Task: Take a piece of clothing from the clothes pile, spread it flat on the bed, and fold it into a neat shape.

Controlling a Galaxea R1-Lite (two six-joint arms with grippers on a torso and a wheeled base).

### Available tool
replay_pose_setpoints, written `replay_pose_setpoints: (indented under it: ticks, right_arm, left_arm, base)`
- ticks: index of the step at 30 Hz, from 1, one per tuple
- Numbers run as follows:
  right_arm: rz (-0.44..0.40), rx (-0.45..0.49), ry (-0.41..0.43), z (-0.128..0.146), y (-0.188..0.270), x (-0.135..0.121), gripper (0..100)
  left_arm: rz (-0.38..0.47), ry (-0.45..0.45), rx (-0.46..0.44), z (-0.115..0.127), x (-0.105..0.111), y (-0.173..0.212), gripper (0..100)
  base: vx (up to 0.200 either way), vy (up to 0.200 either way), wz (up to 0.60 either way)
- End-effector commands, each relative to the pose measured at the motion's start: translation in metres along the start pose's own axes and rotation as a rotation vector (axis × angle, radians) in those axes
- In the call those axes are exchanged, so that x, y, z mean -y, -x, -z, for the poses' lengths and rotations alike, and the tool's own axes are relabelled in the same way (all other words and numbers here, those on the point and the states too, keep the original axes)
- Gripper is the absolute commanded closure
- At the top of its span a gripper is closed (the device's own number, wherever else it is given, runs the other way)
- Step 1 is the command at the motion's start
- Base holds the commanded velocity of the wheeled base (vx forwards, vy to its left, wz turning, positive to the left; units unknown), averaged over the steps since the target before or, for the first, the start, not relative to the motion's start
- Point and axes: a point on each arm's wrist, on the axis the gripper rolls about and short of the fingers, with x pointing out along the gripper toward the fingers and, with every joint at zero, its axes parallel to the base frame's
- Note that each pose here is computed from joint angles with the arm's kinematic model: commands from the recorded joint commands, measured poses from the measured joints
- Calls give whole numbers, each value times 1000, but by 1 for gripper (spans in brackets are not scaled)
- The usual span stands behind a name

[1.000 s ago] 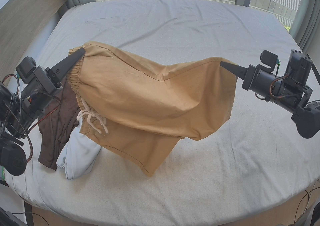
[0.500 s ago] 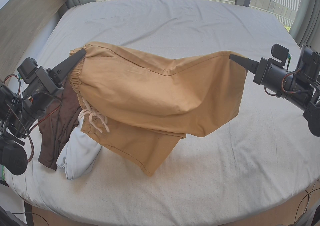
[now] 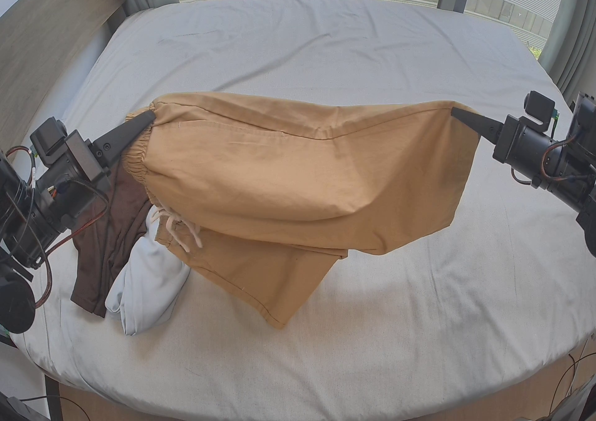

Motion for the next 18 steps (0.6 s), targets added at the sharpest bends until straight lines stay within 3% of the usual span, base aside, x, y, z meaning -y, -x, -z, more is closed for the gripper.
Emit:
replay_pose_setpoints:
  ticks: [1,10,18]
  right_arm:
    - [12,17,8,-5,12,-2,100]
    - [31,8,3,-2,9,7,100]
    - [19,10,3,0,-13,15,100]
  left_arm:
    - [-9,-13,33,-7,15,10,100]
    - [-92,14,33,2,-1,2,100]
    - [-97,11,22,10,-21,-18,100]
  base:
    - [0,0,0]
    - [0,0,0]
    - [0,0,0]
